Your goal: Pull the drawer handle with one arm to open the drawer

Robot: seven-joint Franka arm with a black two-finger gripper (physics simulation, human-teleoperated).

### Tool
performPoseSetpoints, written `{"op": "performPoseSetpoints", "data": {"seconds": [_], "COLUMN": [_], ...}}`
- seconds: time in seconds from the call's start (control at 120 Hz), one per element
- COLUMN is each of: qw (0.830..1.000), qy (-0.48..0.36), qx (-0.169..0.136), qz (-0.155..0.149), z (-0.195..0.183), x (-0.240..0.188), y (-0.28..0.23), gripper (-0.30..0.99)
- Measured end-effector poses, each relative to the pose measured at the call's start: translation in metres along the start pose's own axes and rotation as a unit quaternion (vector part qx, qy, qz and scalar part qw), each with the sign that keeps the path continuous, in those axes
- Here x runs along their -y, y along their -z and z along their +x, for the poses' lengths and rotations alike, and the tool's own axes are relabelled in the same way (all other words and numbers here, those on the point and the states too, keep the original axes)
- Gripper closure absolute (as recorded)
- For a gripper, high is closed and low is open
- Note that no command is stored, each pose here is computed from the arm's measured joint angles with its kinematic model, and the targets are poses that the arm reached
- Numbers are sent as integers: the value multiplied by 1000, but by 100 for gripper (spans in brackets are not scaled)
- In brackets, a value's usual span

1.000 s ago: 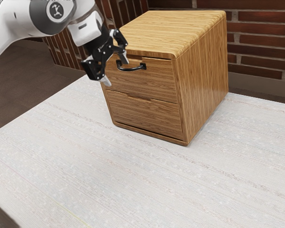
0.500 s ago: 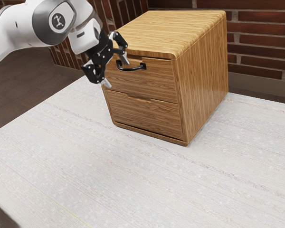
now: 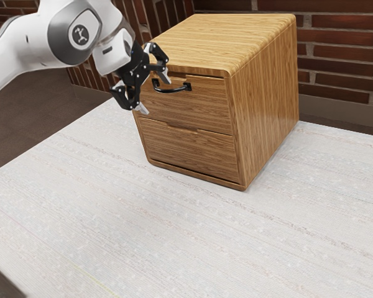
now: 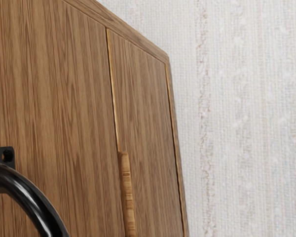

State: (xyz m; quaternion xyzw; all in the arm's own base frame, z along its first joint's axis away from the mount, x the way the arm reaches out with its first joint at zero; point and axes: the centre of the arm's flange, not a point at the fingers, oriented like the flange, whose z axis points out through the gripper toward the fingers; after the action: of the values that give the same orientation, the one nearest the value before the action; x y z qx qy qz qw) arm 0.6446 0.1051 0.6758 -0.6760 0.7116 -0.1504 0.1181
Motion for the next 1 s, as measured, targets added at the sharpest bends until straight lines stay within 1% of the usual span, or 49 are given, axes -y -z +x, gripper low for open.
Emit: {"op": "performPoseSetpoints", "data": {"seconds": [0.117, 0.358, 0.442, 0.533, 0.783, 1.0], "qw": [1000, 1000, 1000, 1000, 1000, 1000], "qy": [-2, -5, -5, -5, -6, -5], "qx": [0, 0, -1, 0, -1, -1], "qz": [1, -1, -1, -1, 2, 2], "z": [-1, -2, -3, -4, -5, -4], "x": [0, 0, 0, -1, -1, -1], "y": [-1, -6, -7, -7, -6, -4], "gripper": [1, 7, 5, 7, 14, 23]}}
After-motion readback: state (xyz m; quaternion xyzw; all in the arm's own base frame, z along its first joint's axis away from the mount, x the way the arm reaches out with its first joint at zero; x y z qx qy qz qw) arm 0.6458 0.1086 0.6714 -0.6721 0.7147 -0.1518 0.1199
